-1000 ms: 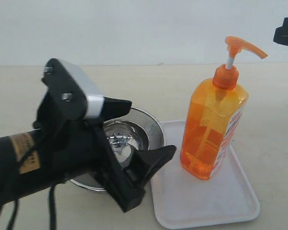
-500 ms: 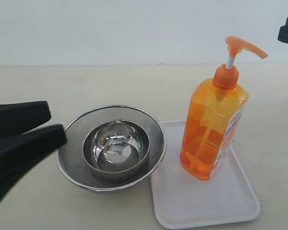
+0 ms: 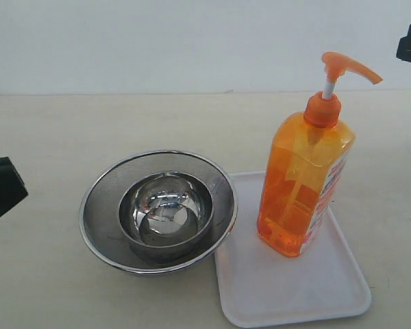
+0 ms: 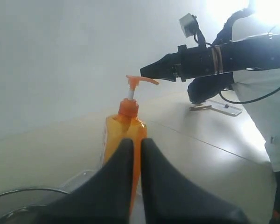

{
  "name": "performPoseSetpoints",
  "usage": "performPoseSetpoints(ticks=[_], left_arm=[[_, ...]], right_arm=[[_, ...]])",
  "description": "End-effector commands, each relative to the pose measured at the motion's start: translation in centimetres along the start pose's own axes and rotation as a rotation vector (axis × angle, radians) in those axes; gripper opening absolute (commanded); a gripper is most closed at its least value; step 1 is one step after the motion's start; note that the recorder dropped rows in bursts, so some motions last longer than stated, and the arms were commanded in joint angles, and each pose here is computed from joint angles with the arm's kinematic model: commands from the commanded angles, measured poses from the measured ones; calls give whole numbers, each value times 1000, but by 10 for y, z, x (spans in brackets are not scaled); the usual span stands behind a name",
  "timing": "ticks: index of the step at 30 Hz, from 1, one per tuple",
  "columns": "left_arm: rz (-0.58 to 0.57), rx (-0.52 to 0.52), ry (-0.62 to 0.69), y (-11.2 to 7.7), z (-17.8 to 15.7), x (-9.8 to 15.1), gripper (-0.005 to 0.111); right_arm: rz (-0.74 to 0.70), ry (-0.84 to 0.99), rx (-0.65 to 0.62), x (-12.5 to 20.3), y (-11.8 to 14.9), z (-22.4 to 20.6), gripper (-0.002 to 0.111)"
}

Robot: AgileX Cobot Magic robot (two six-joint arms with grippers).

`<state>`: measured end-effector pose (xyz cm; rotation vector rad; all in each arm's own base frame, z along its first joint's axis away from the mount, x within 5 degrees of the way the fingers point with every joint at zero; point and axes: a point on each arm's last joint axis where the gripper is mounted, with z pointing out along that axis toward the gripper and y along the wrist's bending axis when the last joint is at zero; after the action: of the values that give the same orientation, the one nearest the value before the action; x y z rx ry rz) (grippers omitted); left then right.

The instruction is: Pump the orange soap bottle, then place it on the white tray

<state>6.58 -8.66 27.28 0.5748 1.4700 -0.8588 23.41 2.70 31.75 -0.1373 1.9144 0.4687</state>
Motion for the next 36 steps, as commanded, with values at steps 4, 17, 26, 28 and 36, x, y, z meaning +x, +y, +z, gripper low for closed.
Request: performPoseSetpoints(ticks=[4,17,26,28,36], left_arm=[[106,-43,-39,4,-1,-3,5],[-90,-436,-2,27,-49,4,5],[35,-706,-54,36,-71,28,5],[45,-753,-57,40,-72,33,5],[89,-917,-197,54,-79,45,5]], right_arm=[[-6,-4,-4,-1,1,-2,0],[-7,0,-16,0,2,-2,0],[-7,0,-16,0,2,-2,0],[-7,0,-16,0,2,-2,0],[-5,0,-16,0,2,-2,0]])
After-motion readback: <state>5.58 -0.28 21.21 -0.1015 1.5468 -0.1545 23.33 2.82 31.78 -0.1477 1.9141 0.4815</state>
